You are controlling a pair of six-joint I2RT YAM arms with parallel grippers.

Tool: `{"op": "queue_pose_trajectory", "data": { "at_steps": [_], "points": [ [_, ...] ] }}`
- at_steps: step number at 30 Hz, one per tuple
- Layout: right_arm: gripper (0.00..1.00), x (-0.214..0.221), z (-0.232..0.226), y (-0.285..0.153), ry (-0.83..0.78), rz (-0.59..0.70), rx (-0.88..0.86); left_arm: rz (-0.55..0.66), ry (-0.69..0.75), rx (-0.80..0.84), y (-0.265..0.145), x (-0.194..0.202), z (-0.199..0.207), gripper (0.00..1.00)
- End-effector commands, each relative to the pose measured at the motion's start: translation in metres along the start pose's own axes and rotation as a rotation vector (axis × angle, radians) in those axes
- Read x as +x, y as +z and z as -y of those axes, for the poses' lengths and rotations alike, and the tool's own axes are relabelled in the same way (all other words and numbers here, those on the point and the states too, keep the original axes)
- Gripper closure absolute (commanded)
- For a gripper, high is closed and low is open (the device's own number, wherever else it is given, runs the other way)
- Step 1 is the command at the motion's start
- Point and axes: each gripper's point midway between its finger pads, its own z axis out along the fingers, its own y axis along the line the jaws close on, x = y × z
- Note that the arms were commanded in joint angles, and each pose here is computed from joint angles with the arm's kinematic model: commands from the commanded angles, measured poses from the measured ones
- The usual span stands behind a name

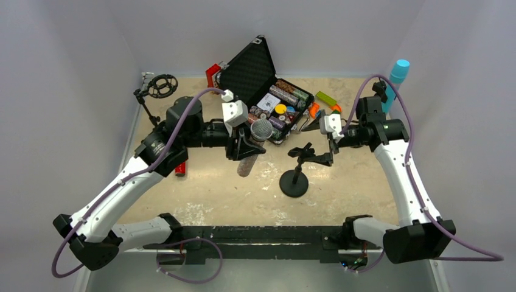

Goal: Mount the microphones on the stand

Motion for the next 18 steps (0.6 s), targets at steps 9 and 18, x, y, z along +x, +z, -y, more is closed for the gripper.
{"op": "queue_pose_trajectory", "data": {
  "at_steps": [9,18],
  "points": [
    [0.21,0.014,-0.017,0.009,0.109,0.059,-0.081,0.174,0.075,0.215,0.046,-0.054,0.004,1.00],
    [0.23,0.020,-0.019,0.005,0.132,0.079,-0.067,0.177,0.050,0.264,0.073,-0.056,-0.003,1.00]
  ]
}}
